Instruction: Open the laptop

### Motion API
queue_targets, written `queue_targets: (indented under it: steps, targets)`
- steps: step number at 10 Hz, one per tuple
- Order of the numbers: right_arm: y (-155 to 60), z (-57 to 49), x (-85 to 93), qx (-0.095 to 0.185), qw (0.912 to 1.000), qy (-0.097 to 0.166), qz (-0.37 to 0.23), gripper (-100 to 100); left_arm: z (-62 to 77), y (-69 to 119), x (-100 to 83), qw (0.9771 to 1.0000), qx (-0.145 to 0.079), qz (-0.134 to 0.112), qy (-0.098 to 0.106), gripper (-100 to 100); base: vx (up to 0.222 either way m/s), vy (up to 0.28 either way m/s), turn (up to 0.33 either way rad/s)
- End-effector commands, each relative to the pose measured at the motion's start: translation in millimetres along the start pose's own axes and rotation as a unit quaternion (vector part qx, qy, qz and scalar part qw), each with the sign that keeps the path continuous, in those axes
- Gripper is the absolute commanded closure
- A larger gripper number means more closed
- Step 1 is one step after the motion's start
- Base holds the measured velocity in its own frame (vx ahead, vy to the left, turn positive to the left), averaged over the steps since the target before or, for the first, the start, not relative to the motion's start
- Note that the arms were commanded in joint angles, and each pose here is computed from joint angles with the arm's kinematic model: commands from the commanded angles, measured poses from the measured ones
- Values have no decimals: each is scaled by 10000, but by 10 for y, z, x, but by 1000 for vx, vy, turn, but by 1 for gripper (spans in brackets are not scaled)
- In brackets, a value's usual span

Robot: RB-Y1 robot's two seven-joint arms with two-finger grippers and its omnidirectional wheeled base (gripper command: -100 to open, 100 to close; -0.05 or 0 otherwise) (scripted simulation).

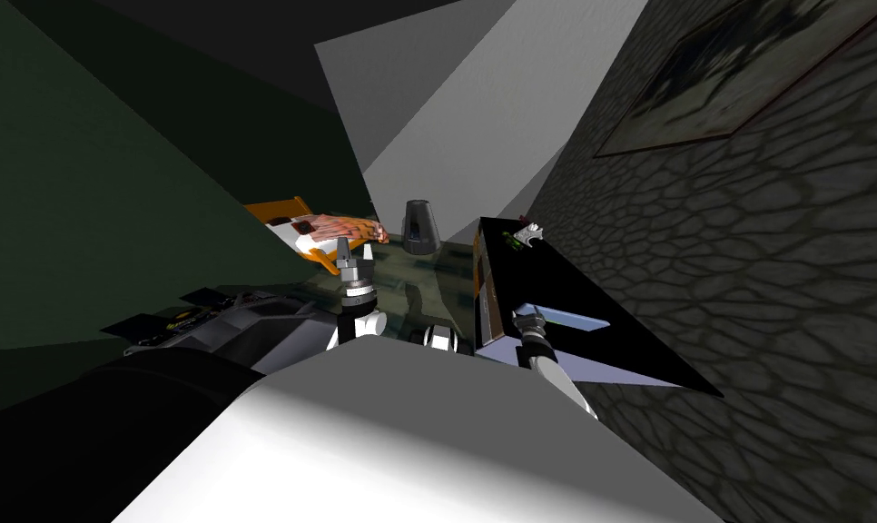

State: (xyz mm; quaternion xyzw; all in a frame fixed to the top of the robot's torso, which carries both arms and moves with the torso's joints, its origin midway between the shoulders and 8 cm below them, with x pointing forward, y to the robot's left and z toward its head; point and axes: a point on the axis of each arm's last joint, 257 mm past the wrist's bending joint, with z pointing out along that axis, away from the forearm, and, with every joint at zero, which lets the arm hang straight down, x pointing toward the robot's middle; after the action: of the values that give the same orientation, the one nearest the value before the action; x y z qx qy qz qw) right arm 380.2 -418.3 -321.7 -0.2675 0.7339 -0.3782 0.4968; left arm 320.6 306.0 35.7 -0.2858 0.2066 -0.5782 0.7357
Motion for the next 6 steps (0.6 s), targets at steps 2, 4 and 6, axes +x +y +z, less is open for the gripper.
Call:
queue_targets:
  steps: [2,4,6]
  targets:
    - [-24,8,34,36,9999,12,-157,-100,0,0,0,10000,0,0,0,0,4,-3,5]
    - [-66,-60,282,-158,9995,118,-242,100,0,0,0,10000,0,0,0,0,50,24,-38]
    - [-118,-135,505,-340,9986,205,-363,100,-1,0,0,10000,0,0,-1,0,136,86,-52]
